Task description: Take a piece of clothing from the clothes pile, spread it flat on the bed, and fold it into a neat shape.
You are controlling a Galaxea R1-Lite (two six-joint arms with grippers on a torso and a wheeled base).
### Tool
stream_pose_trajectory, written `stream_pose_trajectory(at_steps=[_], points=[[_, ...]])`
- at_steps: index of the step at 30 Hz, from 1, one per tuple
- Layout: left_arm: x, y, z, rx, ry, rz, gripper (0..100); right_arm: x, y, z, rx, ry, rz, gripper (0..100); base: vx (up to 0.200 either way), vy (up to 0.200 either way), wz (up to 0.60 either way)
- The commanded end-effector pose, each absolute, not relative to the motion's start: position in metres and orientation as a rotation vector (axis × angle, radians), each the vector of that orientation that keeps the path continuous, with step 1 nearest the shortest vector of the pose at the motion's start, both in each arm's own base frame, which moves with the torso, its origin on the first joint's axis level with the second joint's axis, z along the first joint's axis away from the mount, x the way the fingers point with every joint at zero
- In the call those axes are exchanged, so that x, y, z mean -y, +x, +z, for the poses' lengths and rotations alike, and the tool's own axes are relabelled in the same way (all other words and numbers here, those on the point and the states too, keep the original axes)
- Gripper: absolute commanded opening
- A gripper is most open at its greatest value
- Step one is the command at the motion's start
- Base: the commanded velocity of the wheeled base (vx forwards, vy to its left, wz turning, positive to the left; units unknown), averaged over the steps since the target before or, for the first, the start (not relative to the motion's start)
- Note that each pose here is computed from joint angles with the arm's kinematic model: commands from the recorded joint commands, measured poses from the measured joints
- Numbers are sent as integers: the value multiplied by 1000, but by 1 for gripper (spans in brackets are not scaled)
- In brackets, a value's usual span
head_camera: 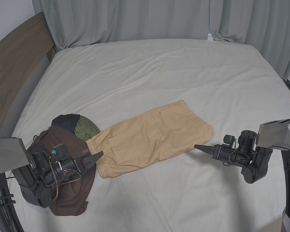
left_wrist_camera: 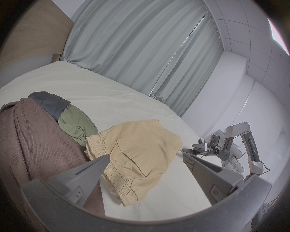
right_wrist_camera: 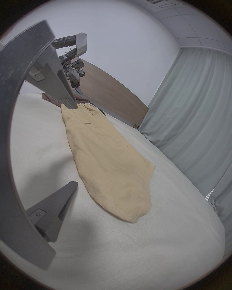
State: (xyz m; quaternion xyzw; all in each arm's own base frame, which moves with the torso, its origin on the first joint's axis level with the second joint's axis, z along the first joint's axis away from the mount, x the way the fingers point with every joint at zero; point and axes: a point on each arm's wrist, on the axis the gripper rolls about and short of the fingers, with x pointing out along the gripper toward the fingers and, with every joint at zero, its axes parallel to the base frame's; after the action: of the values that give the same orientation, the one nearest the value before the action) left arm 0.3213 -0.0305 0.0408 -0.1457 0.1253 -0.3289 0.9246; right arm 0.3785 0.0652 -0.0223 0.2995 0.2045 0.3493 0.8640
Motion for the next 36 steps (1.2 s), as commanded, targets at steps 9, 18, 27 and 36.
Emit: stream_pose_trajectory(at_steps=[9, 18, 27, 36], points=[[29, 321, 42, -253, -299, -673, 100, -66, 386, -33, -432, 625, 726, 100, 0, 0, 0], [29, 322, 42, -253, -300, -672, 100, -64, 398, -41, -429, 628, 717, 100, 0, 0, 0], [29, 322, 42, -252, -300, -672, 100, -65, 415, -45, -416, 625, 718, 100, 0, 0, 0], [29, 322, 41, -255, -300, -673, 100, -74, 424, -38, -392, 615, 745, 100, 0, 0, 0]])
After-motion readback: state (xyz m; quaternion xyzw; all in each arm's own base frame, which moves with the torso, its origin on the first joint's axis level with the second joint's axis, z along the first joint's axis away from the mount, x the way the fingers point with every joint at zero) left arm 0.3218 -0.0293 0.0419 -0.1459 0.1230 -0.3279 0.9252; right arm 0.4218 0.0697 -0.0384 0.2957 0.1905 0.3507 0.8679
